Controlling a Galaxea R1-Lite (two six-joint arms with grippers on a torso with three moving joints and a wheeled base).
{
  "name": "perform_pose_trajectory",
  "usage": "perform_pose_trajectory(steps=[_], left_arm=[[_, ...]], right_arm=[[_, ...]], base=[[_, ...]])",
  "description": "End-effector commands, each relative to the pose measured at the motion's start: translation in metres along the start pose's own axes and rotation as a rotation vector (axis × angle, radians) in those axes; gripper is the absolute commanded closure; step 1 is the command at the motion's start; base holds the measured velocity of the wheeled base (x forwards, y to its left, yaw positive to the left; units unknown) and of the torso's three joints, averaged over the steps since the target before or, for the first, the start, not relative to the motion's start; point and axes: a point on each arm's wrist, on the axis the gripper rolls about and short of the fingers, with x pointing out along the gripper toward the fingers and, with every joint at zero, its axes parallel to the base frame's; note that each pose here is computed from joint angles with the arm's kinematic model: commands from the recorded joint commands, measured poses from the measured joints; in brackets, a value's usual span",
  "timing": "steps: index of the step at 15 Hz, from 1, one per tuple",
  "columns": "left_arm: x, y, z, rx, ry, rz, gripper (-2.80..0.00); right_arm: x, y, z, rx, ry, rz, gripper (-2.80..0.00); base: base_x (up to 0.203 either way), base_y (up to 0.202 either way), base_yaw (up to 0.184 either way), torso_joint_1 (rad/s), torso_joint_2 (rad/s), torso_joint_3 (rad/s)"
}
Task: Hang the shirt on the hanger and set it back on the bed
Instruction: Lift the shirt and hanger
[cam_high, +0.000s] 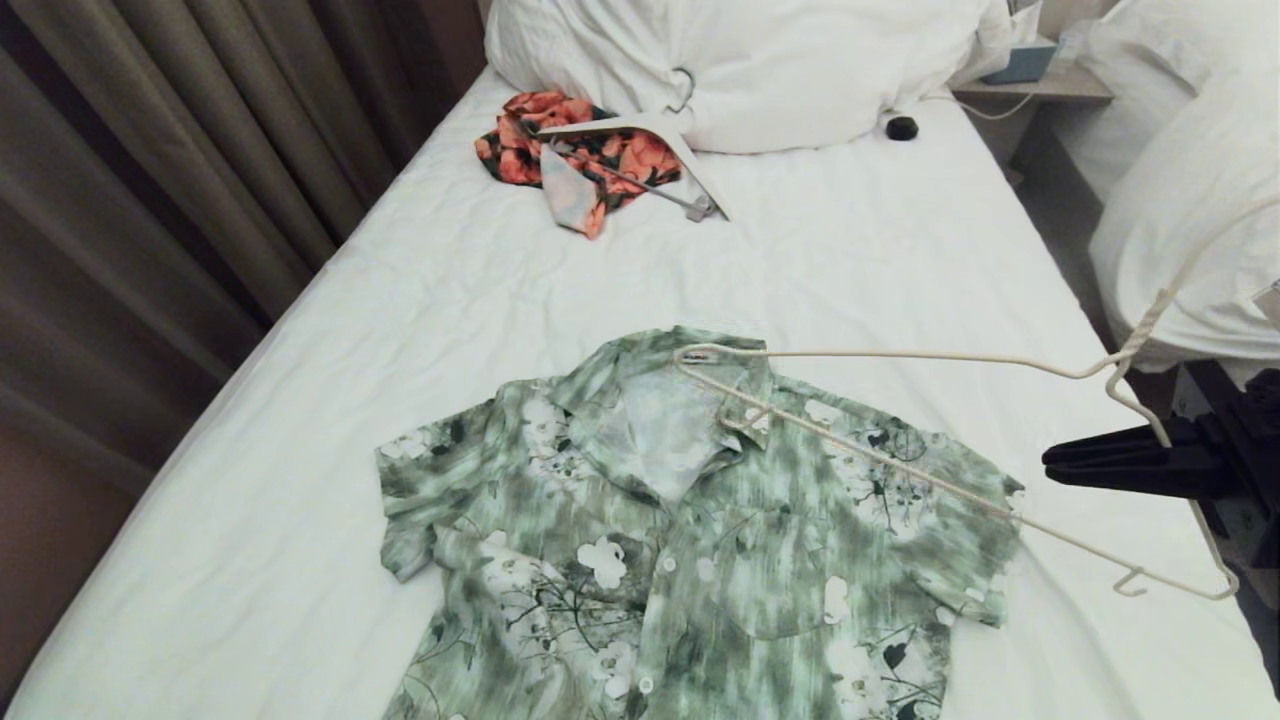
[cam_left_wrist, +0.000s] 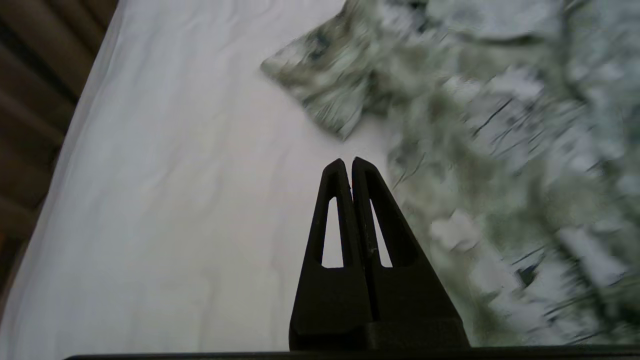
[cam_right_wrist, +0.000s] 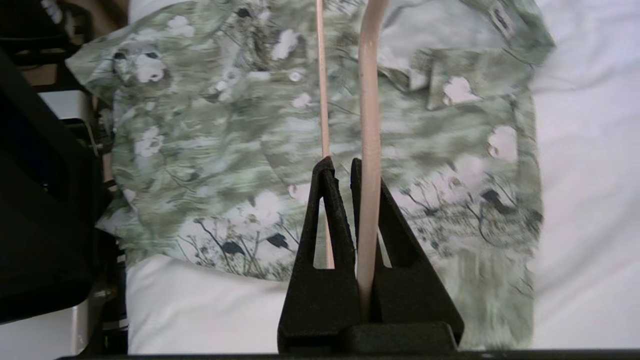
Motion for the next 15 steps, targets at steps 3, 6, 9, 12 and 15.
perform_pose_trajectory(steps=[3, 6, 9, 12, 15], left_arm=[[0.015, 0.008, 0.049, -0.066, 0.033, -0.108, 0.00], [0.047, 0.010, 0.063, -0.177, 0.164, -0.301, 0.00], [0.095, 0.008, 0.066, -0.303, 0.309, -0.482, 0.00], [0.148, -0.009, 0.069, -0.408, 0.381, -0.666, 0.00], [0.201, -0.034, 0.063, -0.485, 0.444, -0.759, 0.00]], right_arm=[[-0.009, -0.004, -0.005, 0.018, 0.004, -0.039, 0.00], [-0.012, -0.007, -0.006, 0.030, 0.005, -0.054, 0.00], [-0.015, -0.010, 0.002, 0.025, -0.007, -0.063, 0.00], [-0.017, -0.014, 0.009, 0.038, -0.016, -0.074, 0.00], [-0.020, -0.015, 0.010, 0.047, -0.018, -0.090, 0.00]], base=[[0.000, 0.000, 0.000, 0.000, 0.00, 0.000], [0.000, 0.000, 0.000, 0.000, 0.00, 0.000], [0.000, 0.000, 0.000, 0.000, 0.00, 0.000], [0.000, 0.000, 0.000, 0.000, 0.00, 0.000], [0.000, 0.000, 0.000, 0.000, 0.00, 0.000]])
